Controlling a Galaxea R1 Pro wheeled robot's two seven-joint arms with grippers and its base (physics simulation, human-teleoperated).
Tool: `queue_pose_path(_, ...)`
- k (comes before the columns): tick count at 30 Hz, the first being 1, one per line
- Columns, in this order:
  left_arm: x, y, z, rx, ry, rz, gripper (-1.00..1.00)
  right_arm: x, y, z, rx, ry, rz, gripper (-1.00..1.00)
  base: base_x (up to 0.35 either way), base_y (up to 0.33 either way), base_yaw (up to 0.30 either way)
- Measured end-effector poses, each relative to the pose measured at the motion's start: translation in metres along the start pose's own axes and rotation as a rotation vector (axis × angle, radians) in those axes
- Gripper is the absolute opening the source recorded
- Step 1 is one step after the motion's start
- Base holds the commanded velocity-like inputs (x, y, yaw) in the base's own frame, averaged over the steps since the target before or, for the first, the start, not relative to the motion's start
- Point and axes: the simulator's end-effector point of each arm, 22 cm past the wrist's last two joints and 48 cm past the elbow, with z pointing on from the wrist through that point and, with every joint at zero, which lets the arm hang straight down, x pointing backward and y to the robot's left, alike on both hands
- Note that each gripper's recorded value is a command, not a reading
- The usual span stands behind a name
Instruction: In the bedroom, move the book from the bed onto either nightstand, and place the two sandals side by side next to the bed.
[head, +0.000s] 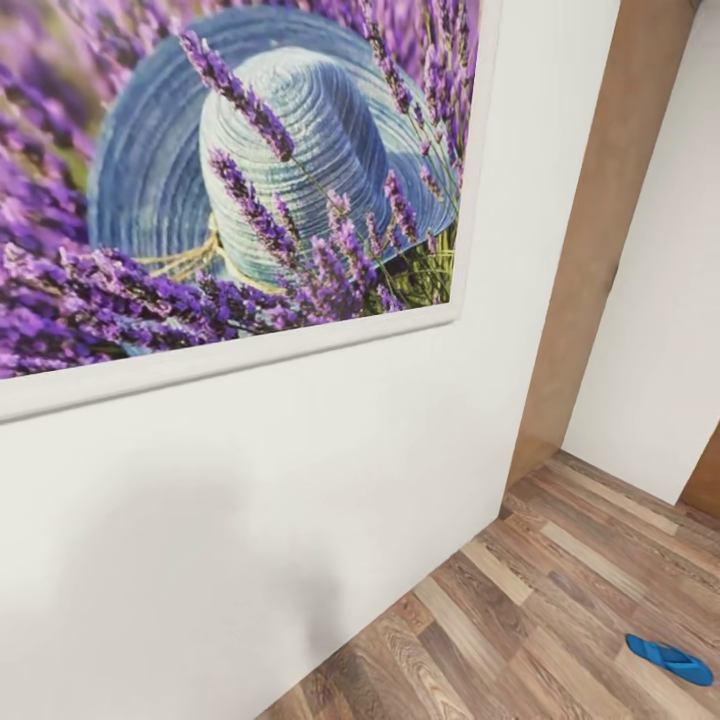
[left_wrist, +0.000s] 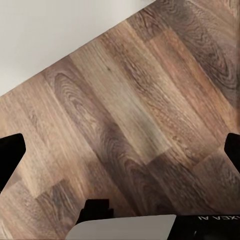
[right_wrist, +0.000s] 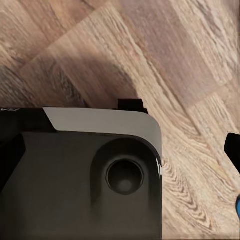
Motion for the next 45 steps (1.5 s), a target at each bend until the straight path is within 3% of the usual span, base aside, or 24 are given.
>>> queue_pose_path(9,0.0002,0.0000,0.0000,0.000,0.000,0.001,1.00,-0.0001,0.0000,0.0000,0.000,0.000,0.000,1.00,0.004,0.000,-0.245)
queue_pose_path(21,0.0005,-0.0001,-0.0001,0.000,0.001,0.001,1.00,0.0000,0.0003,-0.0001,-0.001,0.000,-0.002,1.00,0.188,0.000,-0.239)
queue_pose_path(45,0.0004,0.0005,0.0000,0.000,0.001,0.002,1.00,0.0004,0.0013,0.0000,-0.002,0.001,-0.002,1.00,0.006,0.000,-0.233)
